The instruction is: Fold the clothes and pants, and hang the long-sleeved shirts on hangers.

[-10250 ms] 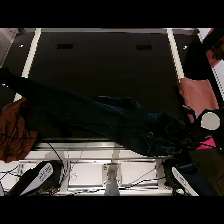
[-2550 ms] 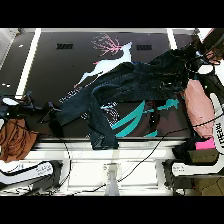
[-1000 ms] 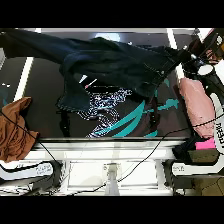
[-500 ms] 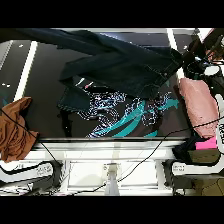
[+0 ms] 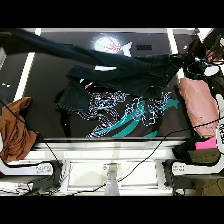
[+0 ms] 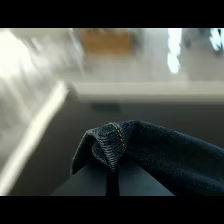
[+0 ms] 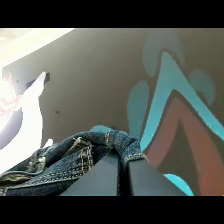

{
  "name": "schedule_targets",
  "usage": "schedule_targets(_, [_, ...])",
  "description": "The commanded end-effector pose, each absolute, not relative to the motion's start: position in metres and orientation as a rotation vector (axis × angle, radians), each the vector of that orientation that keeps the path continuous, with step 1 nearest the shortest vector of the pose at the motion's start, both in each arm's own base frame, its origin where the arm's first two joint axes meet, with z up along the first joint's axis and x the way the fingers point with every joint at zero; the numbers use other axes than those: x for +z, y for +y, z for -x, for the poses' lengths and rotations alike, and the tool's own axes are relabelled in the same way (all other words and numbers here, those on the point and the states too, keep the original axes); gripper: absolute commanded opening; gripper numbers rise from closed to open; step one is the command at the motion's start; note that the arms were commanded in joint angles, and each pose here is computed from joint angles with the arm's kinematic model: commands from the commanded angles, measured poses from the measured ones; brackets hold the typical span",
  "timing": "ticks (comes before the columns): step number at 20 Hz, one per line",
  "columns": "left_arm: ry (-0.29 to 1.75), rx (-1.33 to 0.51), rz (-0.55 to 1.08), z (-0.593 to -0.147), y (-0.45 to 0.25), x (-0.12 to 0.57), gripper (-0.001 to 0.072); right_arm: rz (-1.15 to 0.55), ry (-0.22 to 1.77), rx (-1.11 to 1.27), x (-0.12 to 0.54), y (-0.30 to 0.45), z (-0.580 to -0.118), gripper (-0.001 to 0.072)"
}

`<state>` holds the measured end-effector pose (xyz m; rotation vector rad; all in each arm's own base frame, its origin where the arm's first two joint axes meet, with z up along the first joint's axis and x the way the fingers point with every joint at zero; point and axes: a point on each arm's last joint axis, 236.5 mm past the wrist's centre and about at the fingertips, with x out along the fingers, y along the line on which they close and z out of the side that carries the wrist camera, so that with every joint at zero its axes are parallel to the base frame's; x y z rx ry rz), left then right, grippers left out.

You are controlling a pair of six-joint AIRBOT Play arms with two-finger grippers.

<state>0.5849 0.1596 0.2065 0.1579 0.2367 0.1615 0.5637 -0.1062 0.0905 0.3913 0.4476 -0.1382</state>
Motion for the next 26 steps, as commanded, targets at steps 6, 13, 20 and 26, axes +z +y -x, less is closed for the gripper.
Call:
schedule_targets(6, [0.653,-0.049,-0.055,-0.583,0.123,0.044,0.0106,-0.288,0.481,-0.138,0.084,-0.111,-0.560,0.0034])
schedule_targets(13, [0.657,0.163,0.372,-0.570,0.166,0.040,0.0657,-0.291,0.497,-0.130,0.081,-0.108,-0.558,0.0034])
schedule_targets(20, [0.691,0.232,0.756,-0.564,0.184,-0.001,0.0658,-0.255,0.503,-0.134,0.080,-0.111,-0.558,0.0034])
schedule_targets(26, [0.725,0.255,0.723,-0.570,0.191,-0.049,0.0657,-0.242,0.506,-0.135,0.079,-0.112,-0.558,0.0034])
